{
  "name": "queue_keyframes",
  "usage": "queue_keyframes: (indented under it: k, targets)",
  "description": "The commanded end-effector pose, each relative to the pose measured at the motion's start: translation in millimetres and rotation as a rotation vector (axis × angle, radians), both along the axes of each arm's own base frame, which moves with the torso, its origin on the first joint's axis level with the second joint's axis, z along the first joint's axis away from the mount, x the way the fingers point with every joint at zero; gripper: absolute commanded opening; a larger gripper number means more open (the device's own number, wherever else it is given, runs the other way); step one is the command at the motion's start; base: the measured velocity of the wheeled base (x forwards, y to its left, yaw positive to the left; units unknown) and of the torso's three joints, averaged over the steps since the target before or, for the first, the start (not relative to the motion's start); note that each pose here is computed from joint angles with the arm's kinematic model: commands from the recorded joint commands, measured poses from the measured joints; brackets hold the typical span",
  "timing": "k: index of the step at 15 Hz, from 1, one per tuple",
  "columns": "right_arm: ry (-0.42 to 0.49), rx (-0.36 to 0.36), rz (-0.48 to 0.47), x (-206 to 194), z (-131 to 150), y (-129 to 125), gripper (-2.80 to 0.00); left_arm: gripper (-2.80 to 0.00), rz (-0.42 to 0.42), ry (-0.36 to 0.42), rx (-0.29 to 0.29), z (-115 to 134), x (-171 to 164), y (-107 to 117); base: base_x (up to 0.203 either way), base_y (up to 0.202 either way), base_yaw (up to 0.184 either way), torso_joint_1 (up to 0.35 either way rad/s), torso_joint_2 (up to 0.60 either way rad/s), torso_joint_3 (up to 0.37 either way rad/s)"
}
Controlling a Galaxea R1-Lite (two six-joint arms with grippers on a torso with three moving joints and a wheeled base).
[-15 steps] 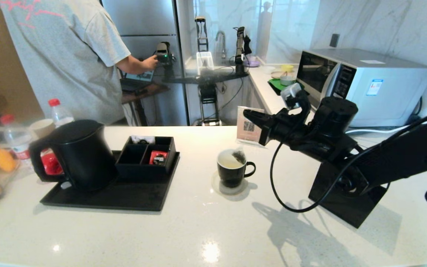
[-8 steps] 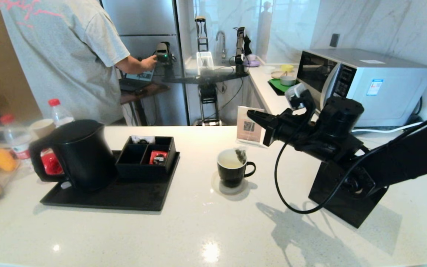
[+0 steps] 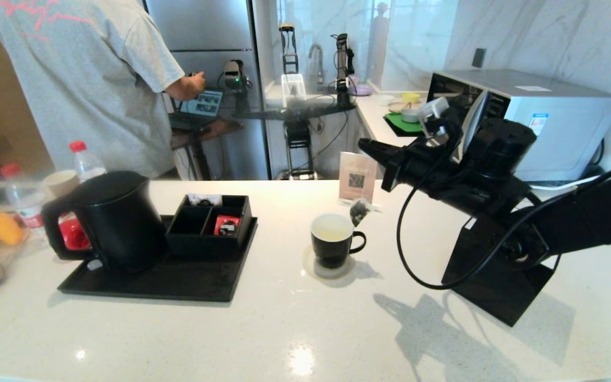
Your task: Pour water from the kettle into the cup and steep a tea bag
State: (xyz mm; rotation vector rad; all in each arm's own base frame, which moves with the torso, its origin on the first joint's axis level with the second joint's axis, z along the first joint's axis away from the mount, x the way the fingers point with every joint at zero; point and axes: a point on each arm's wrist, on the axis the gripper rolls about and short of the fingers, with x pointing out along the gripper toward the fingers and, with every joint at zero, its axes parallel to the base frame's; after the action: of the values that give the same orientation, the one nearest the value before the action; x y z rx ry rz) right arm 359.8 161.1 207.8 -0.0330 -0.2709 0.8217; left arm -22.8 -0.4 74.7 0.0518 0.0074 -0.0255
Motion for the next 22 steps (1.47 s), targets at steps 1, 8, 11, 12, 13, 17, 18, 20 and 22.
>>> queue_keyframes:
  k: [1,8,11,12,13,17,18,20,22]
  targets:
    - [-0.042,0.015,-0.031,-1,16,-14,-2.80,0.00,-0.001,0.000,-0.001,0,0,0,0.000,0.000,0.000,0.000,0.00,0.000]
    - [-0.076,0.017,-0.149,-16,54,-65,-2.80,0.00,-0.002,0.000,-0.001,0,0,0,0.000,0.000,0.000,0.000,0.00,0.000]
    - [-0.061,-0.017,-0.214,-29,59,-89,-2.80,0.00,-0.002,0.000,-0.001,0,0,0,0.000,0.000,0.000,0.000,0.00,0.000]
    - [-0.055,-0.032,-0.234,-34,59,-95,-2.80,0.00,-0.002,0.000,-0.001,0,0,0,0.000,0.000,0.000,0.000,0.00,0.000]
    - [-0.043,-0.048,-0.254,-40,59,-101,-2.80,0.00,-0.002,0.000,-0.001,0,0,0,0.000,0.000,0.000,0.000,0.00,0.000]
    - [0.010,-0.061,-0.461,-55,57,-124,-2.80,0.00,-0.001,0.000,-0.001,0,0,0,0.000,0.000,0.000,0.000,0.00,0.000]
    - [0.019,-0.057,-0.516,-57,57,-133,-2.80,0.00,-0.001,0.000,-0.001,0,0,0,0.000,0.000,0.000,0.000,0.00,0.000]
    - [0.024,-0.056,-0.569,-62,59,-147,-2.80,0.00,-0.001,0.000,-0.001,0,0,0,0.000,0.000,0.000,0.000,0.00,0.000]
    - [0.033,-0.058,-0.603,-70,64,-157,-2.80,0.00,-0.001,0.000,-0.001,0,0,0,0.000,0.000,0.000,0.000,0.00,0.000]
